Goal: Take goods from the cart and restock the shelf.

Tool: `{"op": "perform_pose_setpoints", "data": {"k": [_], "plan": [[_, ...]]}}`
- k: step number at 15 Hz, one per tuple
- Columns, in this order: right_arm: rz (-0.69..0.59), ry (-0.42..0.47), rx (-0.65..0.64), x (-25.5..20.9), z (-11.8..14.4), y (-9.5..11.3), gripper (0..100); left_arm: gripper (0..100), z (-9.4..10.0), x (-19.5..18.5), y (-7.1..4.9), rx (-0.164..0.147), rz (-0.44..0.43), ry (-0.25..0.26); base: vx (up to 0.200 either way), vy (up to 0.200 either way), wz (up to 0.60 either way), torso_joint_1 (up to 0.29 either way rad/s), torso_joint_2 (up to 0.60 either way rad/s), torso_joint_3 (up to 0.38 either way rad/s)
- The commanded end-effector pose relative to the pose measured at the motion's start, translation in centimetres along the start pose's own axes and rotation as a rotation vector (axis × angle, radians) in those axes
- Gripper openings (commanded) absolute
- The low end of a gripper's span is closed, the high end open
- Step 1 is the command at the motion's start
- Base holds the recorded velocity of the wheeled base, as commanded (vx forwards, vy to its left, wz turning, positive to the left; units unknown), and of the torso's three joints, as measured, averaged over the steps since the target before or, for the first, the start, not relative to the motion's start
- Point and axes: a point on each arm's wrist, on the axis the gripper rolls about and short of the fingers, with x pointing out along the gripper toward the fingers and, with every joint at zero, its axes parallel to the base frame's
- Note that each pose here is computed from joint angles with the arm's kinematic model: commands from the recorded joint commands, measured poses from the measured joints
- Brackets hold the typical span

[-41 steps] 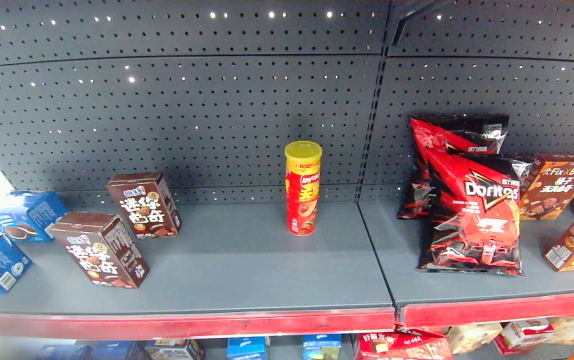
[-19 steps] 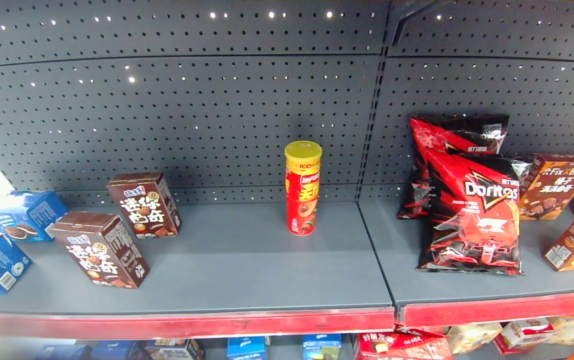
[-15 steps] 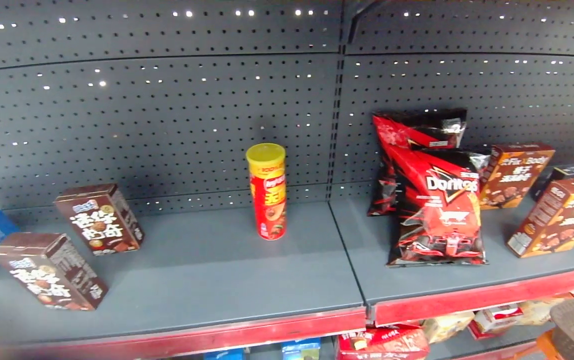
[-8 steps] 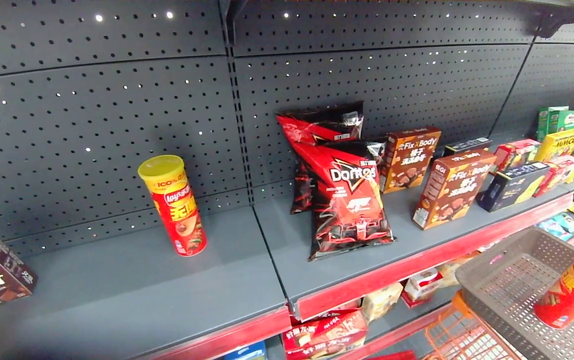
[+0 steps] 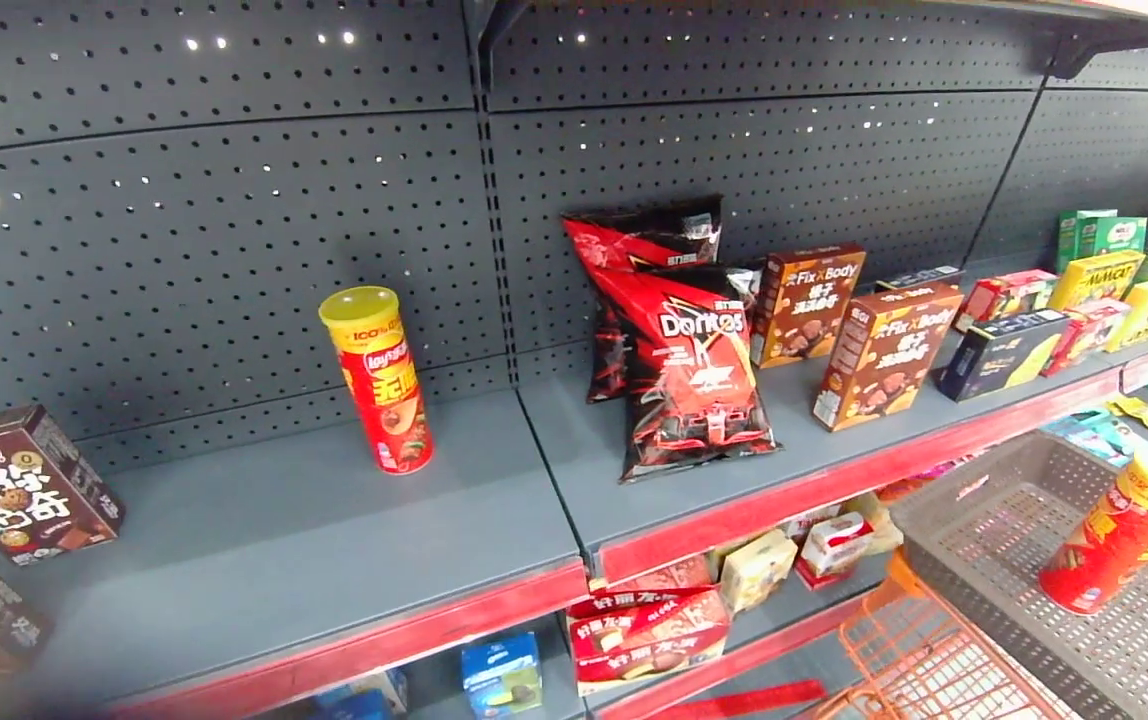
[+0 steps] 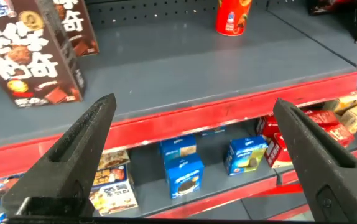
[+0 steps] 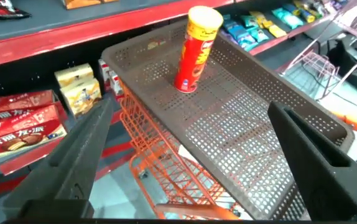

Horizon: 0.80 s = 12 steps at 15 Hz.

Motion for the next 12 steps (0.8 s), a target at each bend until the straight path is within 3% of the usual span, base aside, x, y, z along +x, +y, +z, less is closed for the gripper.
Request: {"op": "perform_pose_setpoints", "data": {"k": [1,7,12], "plan": [[0.001,0.007,-0.001,0.08,-0.07,0.02,100,100,0.00,0.01,0.00,0.000,-0.001,0.001,0.000,0.000,0.00,0.000,0.00,0.000],[0.001,0.005,-0.001,0.06,-0.04,0.00,100,100,0.00,0.01,0.00,0.001,-0.001,0.001,0.000,0.000,-0.60,0.010,0.00,0.002],[-0.001,0.004,-0.001,0.06,-0.02,0.00,100,100,0.00,0.01,0.00,0.003,-0.001,0.001,0.000,0.000,0.00,0.000,0.00,0.000]]}}
